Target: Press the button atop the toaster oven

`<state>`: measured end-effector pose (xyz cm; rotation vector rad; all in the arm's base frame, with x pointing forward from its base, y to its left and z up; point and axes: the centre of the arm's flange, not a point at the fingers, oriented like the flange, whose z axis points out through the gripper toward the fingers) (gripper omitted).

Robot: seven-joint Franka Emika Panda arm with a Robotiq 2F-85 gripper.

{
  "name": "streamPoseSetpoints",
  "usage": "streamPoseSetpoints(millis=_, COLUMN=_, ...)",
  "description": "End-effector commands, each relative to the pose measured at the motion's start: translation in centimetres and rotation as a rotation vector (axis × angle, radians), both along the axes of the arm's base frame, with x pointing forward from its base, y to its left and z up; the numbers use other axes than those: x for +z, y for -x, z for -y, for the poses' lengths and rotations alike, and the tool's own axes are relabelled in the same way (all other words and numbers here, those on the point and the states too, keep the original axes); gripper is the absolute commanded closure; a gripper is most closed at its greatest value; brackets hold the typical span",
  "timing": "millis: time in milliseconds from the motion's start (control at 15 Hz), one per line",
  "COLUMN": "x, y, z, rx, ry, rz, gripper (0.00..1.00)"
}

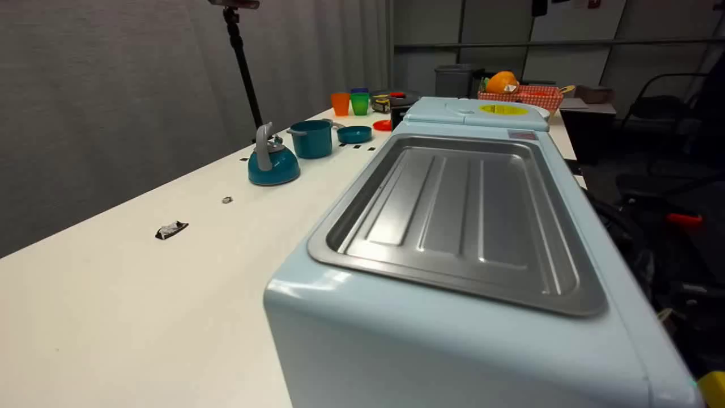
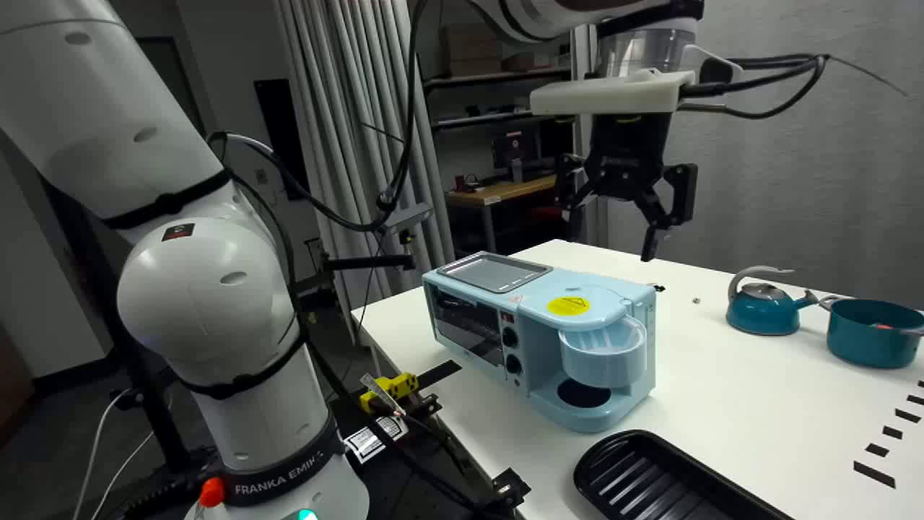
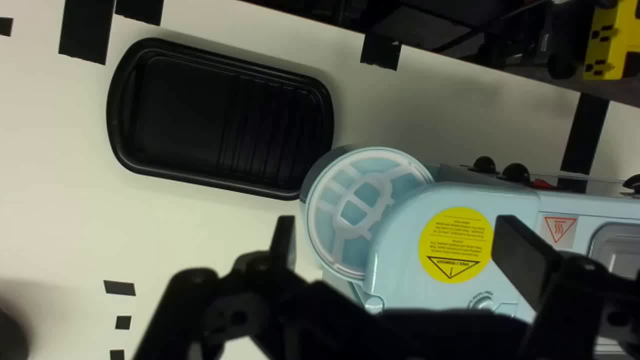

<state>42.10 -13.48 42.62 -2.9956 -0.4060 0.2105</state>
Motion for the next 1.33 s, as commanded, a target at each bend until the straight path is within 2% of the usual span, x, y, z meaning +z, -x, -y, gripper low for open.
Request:
streamPoseSetpoints(millis=0, x=-0.01, y=0.00, z=-0.01, rx=0.000, ry=0.000, rz=0.000, gripper=0.00)
streamPoseSetpoints(millis=1067, x=-0.01, y=0.00, z=-0.01, rx=0.000, ry=0.000, rz=0.000, gripper=0.00)
streamPoseSetpoints(millis=1267, x=-0.36, y=-0.54, z=-0.96, rx=0.007, ry=0.020, rz=-0.013, gripper=0.00)
